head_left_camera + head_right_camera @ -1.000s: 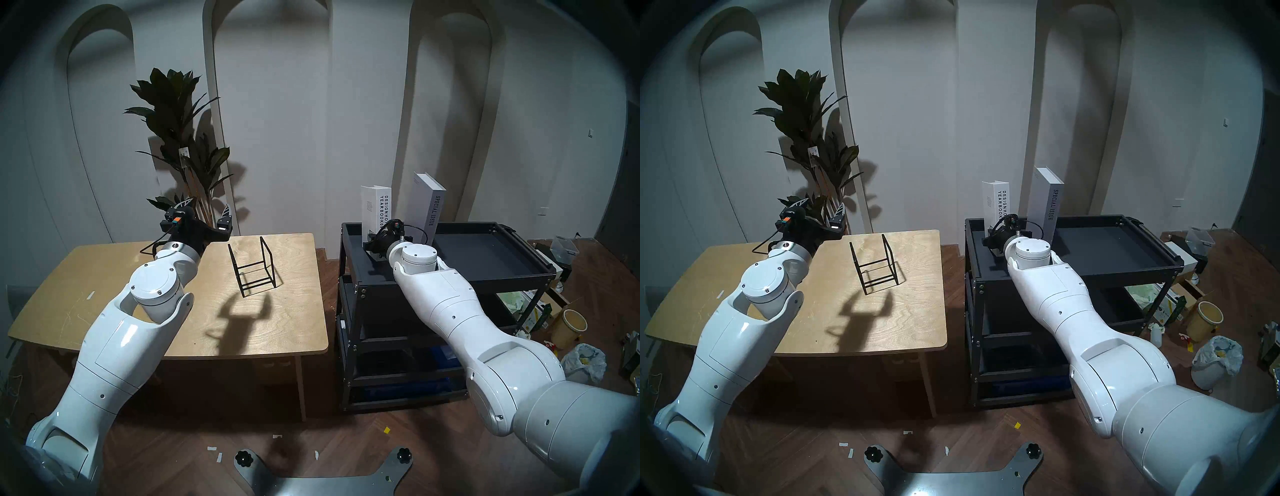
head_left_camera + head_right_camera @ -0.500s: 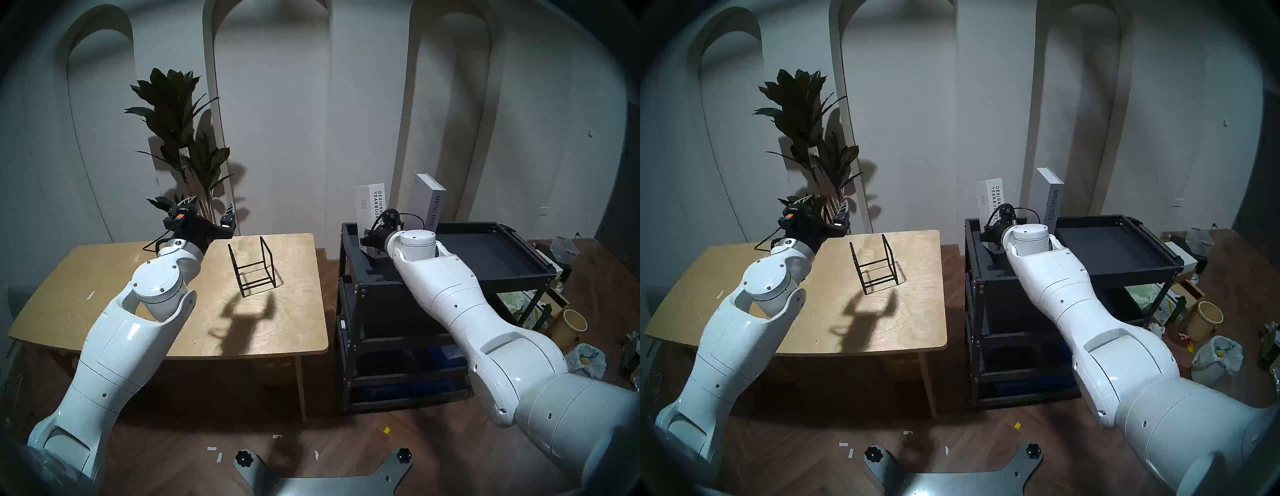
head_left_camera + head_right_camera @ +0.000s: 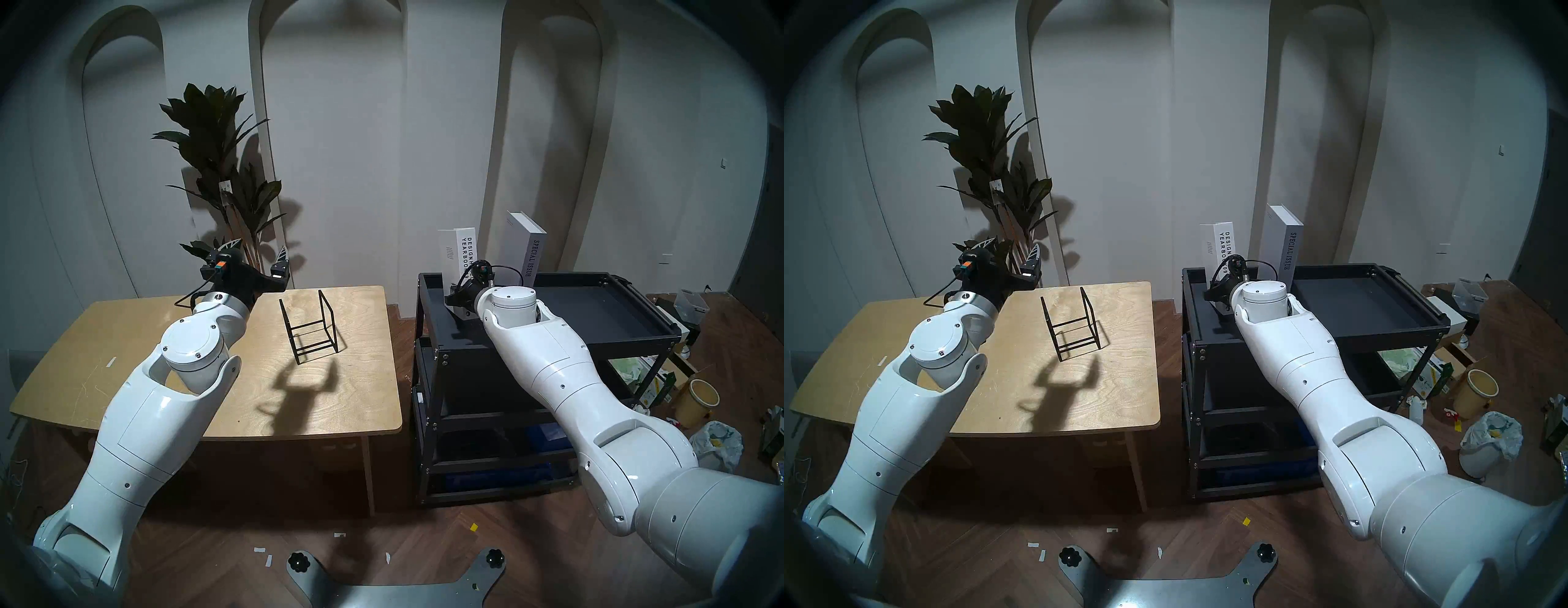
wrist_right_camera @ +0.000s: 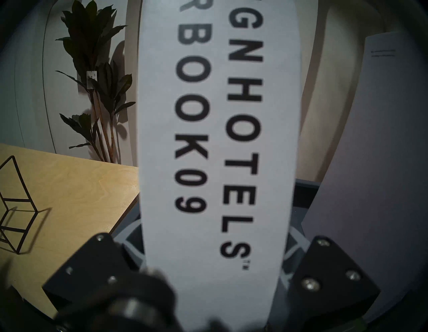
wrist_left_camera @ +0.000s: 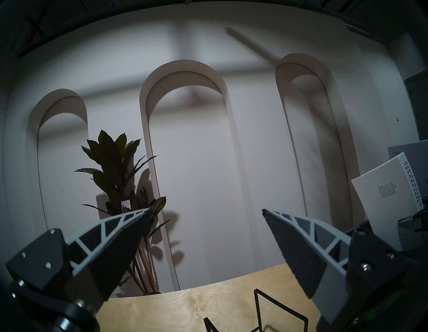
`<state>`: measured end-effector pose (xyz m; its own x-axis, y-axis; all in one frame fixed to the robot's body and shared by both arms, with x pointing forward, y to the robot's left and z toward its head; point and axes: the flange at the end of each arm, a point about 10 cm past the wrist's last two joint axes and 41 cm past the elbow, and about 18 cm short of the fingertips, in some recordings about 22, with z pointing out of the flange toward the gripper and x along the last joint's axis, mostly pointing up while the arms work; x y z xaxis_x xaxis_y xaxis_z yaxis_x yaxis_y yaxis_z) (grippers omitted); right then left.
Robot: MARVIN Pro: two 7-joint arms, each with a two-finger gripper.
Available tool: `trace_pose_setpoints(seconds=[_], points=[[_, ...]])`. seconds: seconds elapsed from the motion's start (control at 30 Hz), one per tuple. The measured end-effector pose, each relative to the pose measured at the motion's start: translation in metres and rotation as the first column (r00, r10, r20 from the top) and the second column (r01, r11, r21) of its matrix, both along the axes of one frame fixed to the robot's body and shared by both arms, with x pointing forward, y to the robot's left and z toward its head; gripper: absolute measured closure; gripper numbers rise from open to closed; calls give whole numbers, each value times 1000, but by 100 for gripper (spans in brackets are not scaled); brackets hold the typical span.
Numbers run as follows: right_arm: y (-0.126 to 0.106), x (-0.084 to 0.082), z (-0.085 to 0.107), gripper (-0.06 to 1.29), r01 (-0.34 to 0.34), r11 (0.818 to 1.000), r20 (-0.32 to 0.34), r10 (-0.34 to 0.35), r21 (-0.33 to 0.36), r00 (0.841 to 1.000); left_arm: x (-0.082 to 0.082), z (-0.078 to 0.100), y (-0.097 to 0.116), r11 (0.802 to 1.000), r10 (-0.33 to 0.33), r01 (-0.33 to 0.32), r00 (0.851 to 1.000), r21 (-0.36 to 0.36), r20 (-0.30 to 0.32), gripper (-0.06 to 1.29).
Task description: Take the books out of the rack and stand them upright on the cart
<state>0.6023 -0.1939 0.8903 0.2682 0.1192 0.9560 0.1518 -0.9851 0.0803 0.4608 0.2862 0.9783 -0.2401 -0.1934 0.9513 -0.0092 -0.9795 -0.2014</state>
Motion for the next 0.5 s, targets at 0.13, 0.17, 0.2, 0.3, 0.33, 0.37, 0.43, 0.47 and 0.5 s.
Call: trace_pose_setpoints(seconds=[0.13,0.17,0.2,0.3,0.33,0.37,0.43,0.47,0.5], points=[[1,-2,-3,62,16,1000,5,-16,20,1000,-1,0,0,1000,1,-1,1000,4,0,-2],[2,-2,-4,62,20,999,5,-20,26,1000,-1,0,0,1000,2,-2,1000,5,0,-2],[2,-3,-5,62,23,999,5,-23,30,1000,-1,0,0,1000,3,-3,1000,6,0,-2],[4,-4,-8,62,29,999,4,-29,40,1000,-2,0,-1,1000,4,-4,1000,9,1,-2],[4,-4,-9,62,30,999,4,-30,41,1000,-2,0,-2,1000,3,-3,1000,9,1,-2],[4,-4,-9,62,31,999,4,-31,42,1000,-2,1,-2,1000,3,-3,1000,10,1,-2],[5,-4,-11,62,33,998,3,-34,44,999,-3,1,-4,1000,2,-2,1000,11,0,-2],[5,-4,-11,62,34,998,2,-34,45,999,-3,0,-4,1000,1,-1,1000,11,-1,-2],[6,-4,-12,62,35,998,1,-35,44,999,-3,0,-4,1000,1,-1,1000,12,-2,-2]])
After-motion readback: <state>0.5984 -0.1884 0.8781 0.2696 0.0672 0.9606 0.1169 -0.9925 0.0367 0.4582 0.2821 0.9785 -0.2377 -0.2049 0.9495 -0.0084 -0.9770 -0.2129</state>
